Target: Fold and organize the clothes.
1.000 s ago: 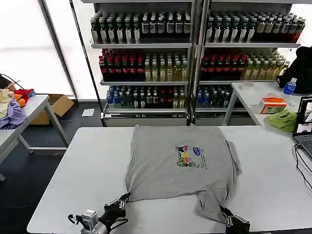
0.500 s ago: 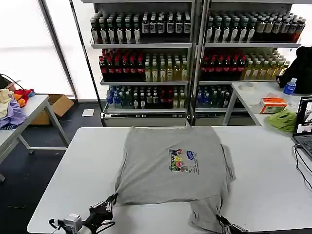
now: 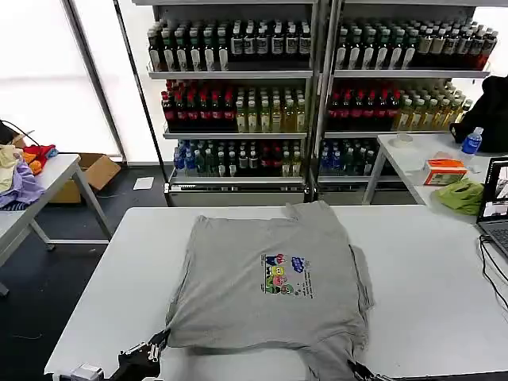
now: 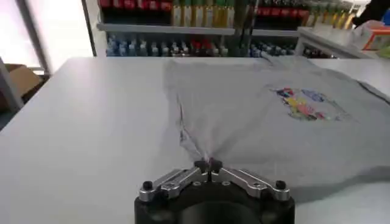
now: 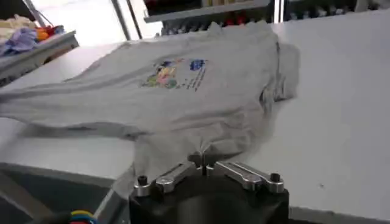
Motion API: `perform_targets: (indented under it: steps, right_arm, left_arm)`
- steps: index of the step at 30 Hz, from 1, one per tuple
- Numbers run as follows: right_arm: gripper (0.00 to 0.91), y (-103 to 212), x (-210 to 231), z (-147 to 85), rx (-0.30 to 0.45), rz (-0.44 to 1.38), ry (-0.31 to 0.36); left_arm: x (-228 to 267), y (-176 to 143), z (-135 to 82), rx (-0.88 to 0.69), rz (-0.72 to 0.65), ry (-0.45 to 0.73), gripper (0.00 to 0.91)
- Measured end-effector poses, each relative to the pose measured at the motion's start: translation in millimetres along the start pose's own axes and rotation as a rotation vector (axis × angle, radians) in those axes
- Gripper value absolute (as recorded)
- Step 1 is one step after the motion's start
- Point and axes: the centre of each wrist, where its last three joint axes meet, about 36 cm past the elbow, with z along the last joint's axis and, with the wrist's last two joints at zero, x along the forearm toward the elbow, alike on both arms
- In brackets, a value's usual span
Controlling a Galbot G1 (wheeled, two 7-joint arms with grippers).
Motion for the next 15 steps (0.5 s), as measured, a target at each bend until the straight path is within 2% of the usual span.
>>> perform_targets:
  steps: [9, 15]
  right_arm:
    - [0.0, -1.4, -33.1, -18.9, -0.079, 0.028, -0.197]
    - [0.0, -8.9, -60.1, -33.0, -0.09, 0.048, -0.277]
  left_arm:
    - [-18.0, 11.2, -24.6, -0.001, 0.038, -0.067, 0.01]
    - [-40.6, 25.3, -38.8, -0.004, 0.064, -0.089, 0.01]
